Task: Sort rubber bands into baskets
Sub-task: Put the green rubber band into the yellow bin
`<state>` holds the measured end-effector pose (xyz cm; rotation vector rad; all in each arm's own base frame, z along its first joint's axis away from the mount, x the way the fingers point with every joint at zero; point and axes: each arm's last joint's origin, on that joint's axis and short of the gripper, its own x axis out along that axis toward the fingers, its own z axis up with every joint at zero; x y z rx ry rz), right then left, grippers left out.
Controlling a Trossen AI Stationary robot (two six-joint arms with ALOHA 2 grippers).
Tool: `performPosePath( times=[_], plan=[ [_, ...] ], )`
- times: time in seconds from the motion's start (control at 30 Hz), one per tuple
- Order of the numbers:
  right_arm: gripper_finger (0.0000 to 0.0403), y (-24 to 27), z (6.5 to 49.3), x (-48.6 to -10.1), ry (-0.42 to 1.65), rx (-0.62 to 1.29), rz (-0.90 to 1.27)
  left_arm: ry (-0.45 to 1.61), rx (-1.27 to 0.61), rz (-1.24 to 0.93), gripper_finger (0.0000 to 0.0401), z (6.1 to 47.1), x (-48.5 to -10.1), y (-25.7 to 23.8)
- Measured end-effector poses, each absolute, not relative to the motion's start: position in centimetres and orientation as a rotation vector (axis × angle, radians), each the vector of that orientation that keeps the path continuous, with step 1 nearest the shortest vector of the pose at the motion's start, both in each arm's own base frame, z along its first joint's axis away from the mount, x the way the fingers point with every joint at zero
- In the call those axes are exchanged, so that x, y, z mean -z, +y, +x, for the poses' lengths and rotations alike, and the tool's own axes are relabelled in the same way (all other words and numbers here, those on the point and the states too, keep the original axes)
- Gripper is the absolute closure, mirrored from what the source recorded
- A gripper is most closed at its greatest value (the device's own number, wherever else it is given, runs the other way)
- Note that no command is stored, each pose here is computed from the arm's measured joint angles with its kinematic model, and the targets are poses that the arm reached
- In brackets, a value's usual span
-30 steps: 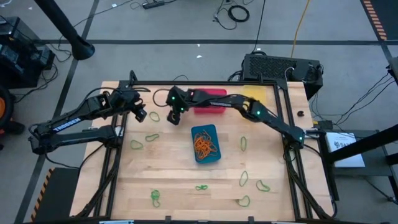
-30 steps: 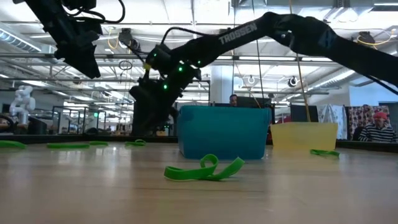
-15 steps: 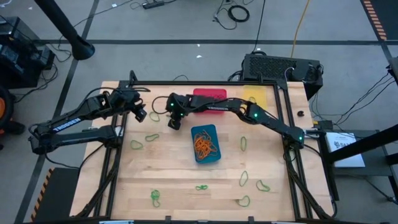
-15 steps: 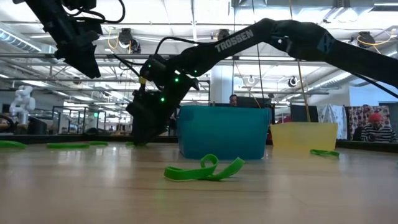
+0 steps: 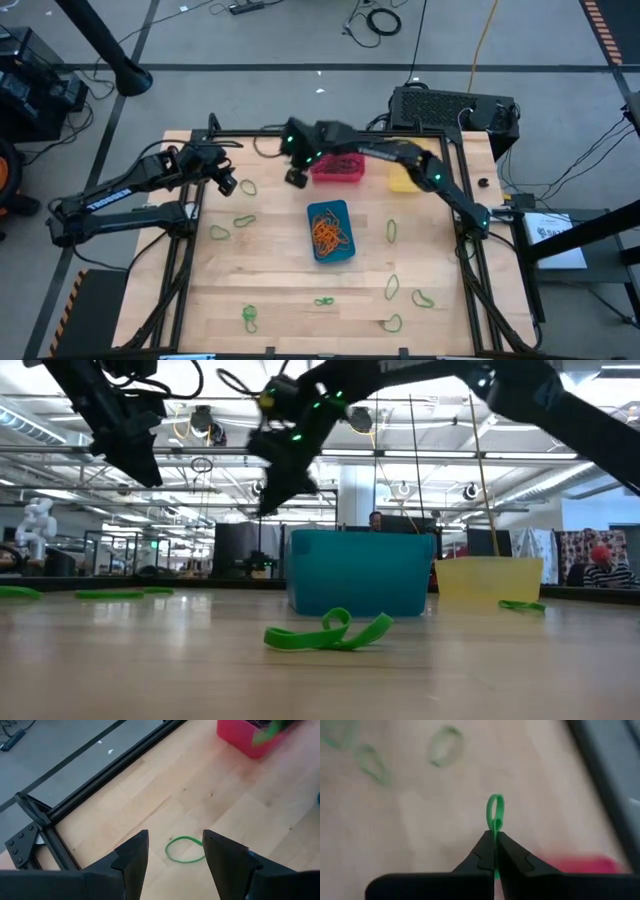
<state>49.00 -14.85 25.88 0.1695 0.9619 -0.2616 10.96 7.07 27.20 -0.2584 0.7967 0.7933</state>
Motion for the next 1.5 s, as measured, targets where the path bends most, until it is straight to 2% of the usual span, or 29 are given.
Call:
performPosePath(
  times=[0.27, 0.5, 0.73, 0.9, 1.17, 1.33, 1.5],
  plan=[
    [0.0402, -18.1, 41.0, -32.7, 1.155, 0.467, 0.085, 0.796, -0.761, -0.286, 0.0205, 12.2, -26.8, 7.7],
    [0.0402, -22.8, 35.4, -32.2, 1.420, 0.543, 0.229, 0.720, -0.650, -0.329, 0.0205, 14.4, -26.7, 8.5],
    [0.0403, -25.7, 31.3, -30.1, 1.526, 0.582, 0.336, 0.796, -0.608, -0.384, 0.0205, 15.5, -25.6, 8.7],
    [0.0403, -26.2, 28.0, -27.1, 1.497, 0.592, 0.442, 0.840, -0.580, -0.380, 0.0205, 16.2, -24.9, 8.5],
    [0.0403, -23.3, 22.8, -22.4, 1.456, 0.712, 0.571, 0.875, -0.552, -0.371, 0.0205, 17.6, -24.0, 8.5],
    [0.0402, -21.2, 20.6, -20.7, 1.412, 0.789, 0.642, 0.891, -0.540, -0.366, 0.0205, 18.5, -23.4, 8.6],
    [0.0383, -19.9, 19.3, -20.1, 1.389, 0.845, 0.695, 0.873, -0.530, -0.358, 0.0205, 19.6, -22.9, 8.8]
  ],
)
